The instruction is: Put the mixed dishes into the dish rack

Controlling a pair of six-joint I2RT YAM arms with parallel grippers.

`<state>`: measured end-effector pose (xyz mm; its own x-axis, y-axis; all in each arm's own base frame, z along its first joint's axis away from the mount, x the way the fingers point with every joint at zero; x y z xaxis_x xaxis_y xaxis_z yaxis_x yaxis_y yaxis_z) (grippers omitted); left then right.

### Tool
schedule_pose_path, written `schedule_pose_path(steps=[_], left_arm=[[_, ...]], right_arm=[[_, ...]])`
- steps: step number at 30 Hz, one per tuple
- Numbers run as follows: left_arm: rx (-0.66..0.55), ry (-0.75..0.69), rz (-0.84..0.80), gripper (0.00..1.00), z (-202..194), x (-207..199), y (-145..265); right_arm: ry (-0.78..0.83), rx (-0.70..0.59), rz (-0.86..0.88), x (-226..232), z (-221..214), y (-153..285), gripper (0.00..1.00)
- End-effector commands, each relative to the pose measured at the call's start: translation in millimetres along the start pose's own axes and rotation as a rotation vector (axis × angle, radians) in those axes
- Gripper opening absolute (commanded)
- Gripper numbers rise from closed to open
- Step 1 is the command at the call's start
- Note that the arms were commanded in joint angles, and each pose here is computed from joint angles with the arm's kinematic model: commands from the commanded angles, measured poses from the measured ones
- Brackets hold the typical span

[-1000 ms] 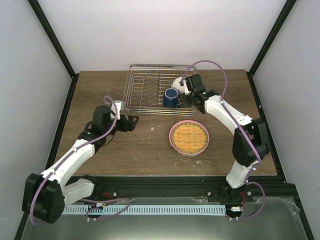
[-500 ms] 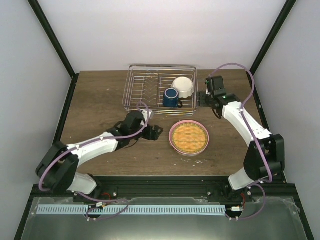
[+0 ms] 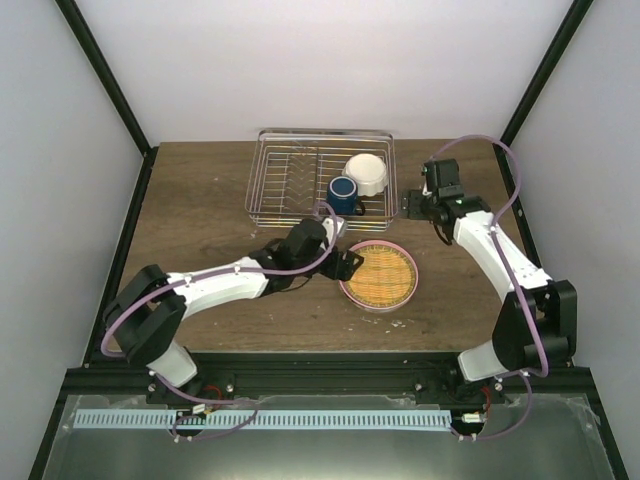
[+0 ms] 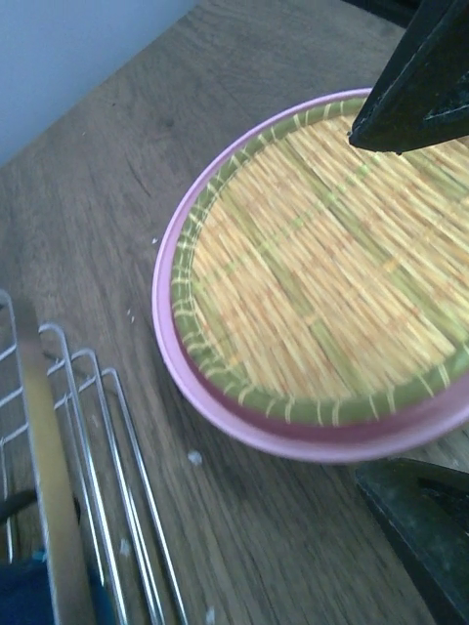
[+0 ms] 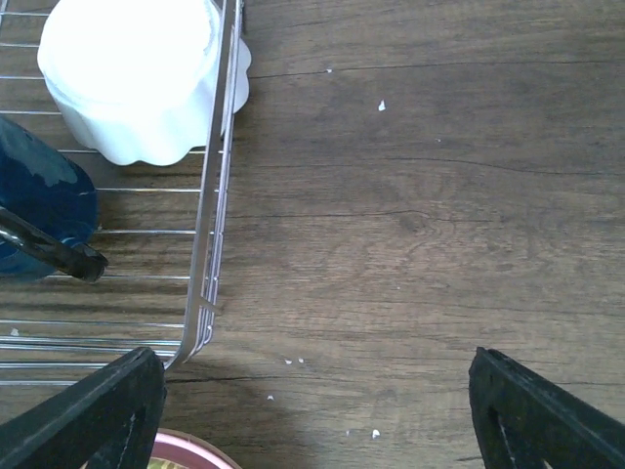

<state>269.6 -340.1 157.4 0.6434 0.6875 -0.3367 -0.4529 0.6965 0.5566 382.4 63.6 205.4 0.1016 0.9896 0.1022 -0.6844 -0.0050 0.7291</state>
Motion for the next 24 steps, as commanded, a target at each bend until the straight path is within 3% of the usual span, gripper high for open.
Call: schedule_pose_path(steps=[1, 24], left_arm=[[0.016, -0.009, -0.020, 0.87, -2, -16, -13], [0.128, -0.019, 0.014, 0.86, -30, -14, -50]], right_arm=[[-0.016, -0.032, 0.005, -8, 6, 12, 0.87], [-0.021, -0.030, 0.013, -15, -1, 8, 0.90]])
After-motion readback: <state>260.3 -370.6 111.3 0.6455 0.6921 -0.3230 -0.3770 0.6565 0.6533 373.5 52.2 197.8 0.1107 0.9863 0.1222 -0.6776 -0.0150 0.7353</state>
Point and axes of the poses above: each gripper's point midway between its finger pads, its own y axis back along the fingers, its own x axis along the line the jaws close on, z = x × y, the point moved 3 cm from there along y, back along the fingers, and after that the axes turned 6 degrees about -y, right-handed, at the moved point
